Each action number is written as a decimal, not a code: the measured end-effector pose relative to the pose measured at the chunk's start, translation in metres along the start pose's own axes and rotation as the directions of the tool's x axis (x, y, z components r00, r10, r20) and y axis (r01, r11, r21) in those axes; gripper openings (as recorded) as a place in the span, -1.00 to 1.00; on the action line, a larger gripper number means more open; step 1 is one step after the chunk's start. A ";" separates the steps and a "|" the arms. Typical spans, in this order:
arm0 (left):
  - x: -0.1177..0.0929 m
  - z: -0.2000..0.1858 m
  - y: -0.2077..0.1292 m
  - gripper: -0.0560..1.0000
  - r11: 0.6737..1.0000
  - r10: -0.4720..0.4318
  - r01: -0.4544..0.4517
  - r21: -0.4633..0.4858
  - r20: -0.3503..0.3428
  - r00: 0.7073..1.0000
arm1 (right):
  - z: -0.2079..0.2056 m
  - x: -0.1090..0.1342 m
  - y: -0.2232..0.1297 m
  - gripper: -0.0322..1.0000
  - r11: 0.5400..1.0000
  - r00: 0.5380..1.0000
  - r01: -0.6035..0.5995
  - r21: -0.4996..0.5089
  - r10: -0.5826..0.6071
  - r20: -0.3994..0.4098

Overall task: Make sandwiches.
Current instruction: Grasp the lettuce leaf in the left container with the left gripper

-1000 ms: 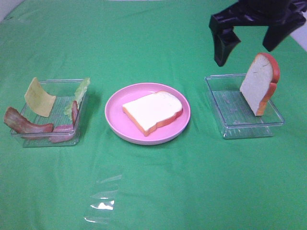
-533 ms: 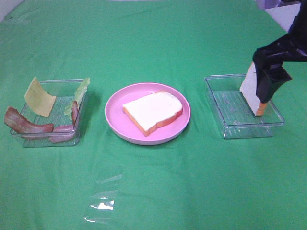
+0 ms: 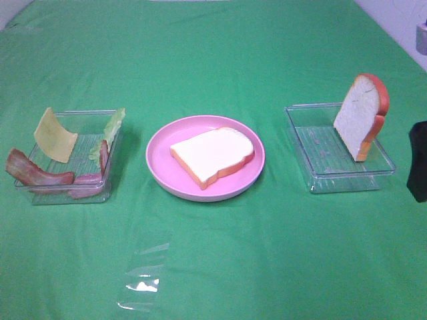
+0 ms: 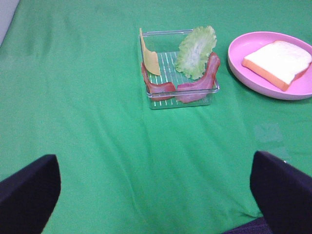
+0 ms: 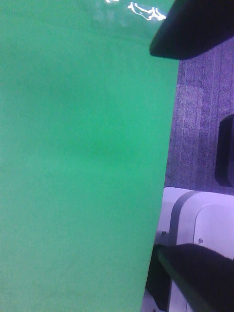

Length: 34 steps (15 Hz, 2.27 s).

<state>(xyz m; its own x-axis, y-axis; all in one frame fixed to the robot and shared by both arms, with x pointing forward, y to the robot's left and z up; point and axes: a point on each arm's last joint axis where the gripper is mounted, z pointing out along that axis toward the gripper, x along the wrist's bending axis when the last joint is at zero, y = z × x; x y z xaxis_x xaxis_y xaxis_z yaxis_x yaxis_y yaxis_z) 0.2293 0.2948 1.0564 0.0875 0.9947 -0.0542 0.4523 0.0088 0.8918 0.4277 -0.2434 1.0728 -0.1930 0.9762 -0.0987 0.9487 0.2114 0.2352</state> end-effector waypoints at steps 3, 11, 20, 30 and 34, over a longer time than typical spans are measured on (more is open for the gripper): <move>0.000 0.000 0.000 0.95 1.000 0.000 0.000 0.000 0.001 1.000 | -0.011 -0.005 -0.032 0.97 0.998 1.000 -0.007 -0.063 0.006 -0.012; 0.000 0.000 0.000 0.95 1.000 0.000 0.000 0.000 0.001 1.000 | -0.004 -0.010 -0.124 0.97 0.976 0.995 0.060 -0.207 -0.076 -0.070; 0.000 0.000 0.000 0.95 1.000 0.000 0.000 0.000 0.001 1.000 | -0.002 -0.010 -0.164 0.97 0.932 0.987 0.061 -0.357 -0.109 -0.116; 0.000 0.000 0.000 0.95 1.000 0.000 0.000 0.000 0.001 1.000 | -0.004 -0.009 -0.167 0.97 0.925 0.985 0.053 -0.377 -0.111 -0.134; 0.000 0.000 0.000 0.95 1.000 0.000 0.000 0.000 0.001 1.000 | -0.013 -0.013 -0.190 0.97 0.849 0.987 -0.001 -0.528 -0.084 -0.138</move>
<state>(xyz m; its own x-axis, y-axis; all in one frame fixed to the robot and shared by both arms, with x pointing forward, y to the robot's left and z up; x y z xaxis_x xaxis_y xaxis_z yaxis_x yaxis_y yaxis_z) 0.2293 0.2947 1.0564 0.0881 0.9946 -0.0550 0.4523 0.0092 0.8918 0.2465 -0.2952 1.0419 -0.3051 0.9522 0.0159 0.6738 0.2040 0.7102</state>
